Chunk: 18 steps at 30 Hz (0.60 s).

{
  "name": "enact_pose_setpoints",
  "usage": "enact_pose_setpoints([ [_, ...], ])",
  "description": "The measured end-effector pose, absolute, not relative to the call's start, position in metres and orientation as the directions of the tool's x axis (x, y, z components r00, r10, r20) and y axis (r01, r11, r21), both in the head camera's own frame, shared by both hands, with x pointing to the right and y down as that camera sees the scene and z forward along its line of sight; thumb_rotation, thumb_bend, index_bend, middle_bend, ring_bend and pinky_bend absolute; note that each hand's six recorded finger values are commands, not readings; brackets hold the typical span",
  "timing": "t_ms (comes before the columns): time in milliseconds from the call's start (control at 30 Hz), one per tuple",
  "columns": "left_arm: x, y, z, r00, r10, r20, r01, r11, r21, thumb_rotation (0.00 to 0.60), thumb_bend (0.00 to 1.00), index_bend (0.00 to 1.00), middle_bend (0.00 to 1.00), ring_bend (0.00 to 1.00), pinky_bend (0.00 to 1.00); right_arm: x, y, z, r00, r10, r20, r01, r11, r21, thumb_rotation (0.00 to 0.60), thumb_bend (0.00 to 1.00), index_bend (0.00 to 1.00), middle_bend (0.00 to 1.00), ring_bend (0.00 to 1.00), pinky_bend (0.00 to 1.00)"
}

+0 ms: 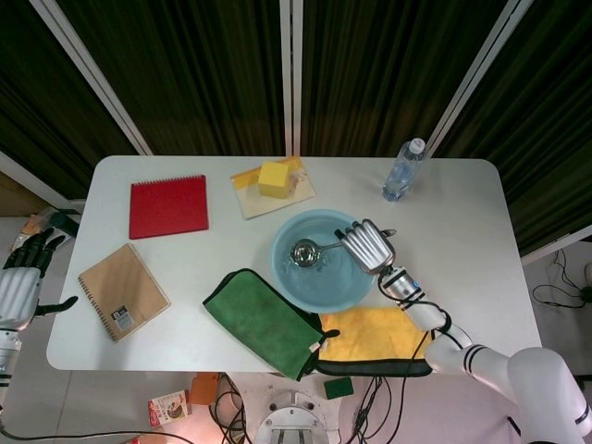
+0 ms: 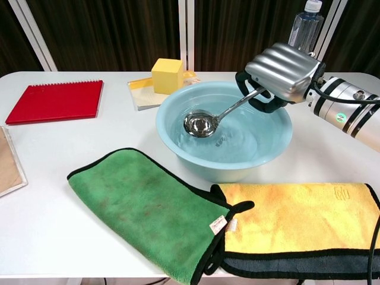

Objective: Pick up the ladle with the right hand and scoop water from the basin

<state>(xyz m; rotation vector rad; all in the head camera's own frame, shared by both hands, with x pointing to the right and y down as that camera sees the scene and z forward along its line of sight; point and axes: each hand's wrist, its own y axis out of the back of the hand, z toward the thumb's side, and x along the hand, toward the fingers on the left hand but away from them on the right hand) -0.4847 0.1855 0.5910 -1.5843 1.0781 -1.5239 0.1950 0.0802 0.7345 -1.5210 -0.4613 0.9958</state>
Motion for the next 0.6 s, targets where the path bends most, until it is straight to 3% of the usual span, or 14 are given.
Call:
enact_pose_setpoints([
  [200,-0.482,0.185,0.596,-0.022,-0.896,0.444,-0.104,-0.439,-0.892,0.600,0.02,0.11,0.00,0.00,0.16,0.204,0.077,0.735,0.471,0.777,-0.419,-0.168,-0.387,-0.907,0.600,0.60,0.75,0.75,0.70,0.82],
  [400,-0.479,0.183,0.599,-0.016,-0.892,0.452,-0.101,-0.448,-0.888,0.600,0.02,0.11,0.00,0.00,0.16,0.215,0.075,0.734,0.394,0.744,-0.540,-0.106,-0.547,-0.831,0.600,0.60,0.75,0.75,0.70,0.82],
  [600,-0.478,0.182,0.600,-0.018,-0.888,0.460,-0.099,-0.456,-0.885,0.600,0.02,0.11,0.00,0.00,0.16,0.221,0.069,0.726,0.355,0.707,-0.612,-0.090,-0.626,-0.775,0.600,0.60,0.75,0.75,0.70,0.82],
])
